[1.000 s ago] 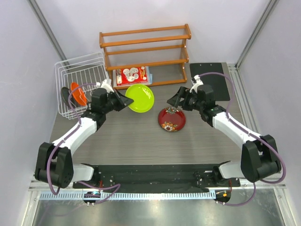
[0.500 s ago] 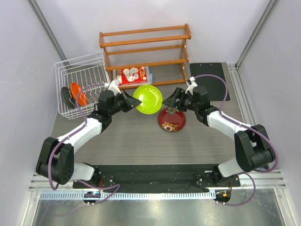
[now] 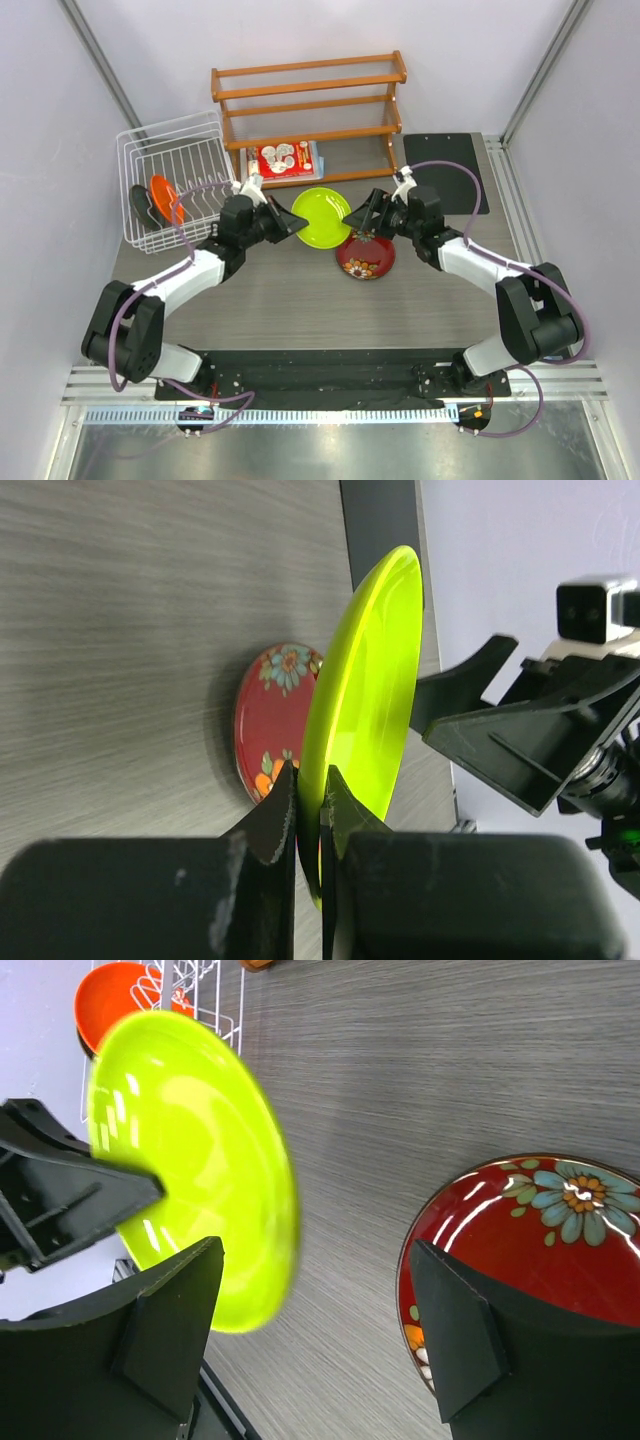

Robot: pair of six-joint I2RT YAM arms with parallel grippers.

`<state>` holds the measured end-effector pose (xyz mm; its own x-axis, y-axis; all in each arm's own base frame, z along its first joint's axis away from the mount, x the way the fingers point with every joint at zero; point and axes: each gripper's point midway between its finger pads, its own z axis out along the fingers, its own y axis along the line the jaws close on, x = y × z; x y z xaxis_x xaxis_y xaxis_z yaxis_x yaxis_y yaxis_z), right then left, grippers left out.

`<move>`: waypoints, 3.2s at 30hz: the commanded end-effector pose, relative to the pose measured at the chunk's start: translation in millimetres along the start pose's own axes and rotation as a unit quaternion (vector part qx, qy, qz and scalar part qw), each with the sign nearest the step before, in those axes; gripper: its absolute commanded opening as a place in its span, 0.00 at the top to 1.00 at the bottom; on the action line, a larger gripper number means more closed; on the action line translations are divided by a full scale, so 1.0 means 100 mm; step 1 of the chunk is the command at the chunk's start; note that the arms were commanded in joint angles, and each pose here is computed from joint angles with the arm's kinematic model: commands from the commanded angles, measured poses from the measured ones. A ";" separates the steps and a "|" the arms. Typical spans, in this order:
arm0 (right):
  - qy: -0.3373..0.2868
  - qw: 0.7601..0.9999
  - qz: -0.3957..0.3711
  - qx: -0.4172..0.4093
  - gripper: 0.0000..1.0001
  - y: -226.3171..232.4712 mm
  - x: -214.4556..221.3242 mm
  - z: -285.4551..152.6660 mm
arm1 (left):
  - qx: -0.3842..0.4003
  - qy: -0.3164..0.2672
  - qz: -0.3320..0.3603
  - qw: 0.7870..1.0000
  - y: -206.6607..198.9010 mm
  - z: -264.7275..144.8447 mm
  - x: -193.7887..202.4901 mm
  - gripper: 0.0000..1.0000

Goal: Unload the plates from the dish rack

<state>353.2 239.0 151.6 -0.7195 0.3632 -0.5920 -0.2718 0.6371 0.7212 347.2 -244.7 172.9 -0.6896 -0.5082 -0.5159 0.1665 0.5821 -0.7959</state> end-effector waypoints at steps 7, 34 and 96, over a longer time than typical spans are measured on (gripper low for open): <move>0.003 0.999 -0.007 -0.047 0.47 0.19 -0.07 0.16 | 0.072 0.014 0.017 0.997 -0.47 0.17 0.12 1.00; 0.024 0.977 -0.020 0.211 0.99 -1.13 0.29 -0.28 | -0.422 -0.236 0.233 0.843 0.76 -1.26 -1.55 0.00; 0.026 0.942 -0.086 0.323 0.18 -1.37 0.03 -0.53 | -0.549 -0.262 0.080 0.790 2.63 -1.61 -2.67 1.00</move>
<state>344.0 112.6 60.3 -0.7647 0.1872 -0.6166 0.0606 0.9735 0.2205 443.1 150.1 120.3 -0.3988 -0.3705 -0.8388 -0.6975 0.7164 0.0152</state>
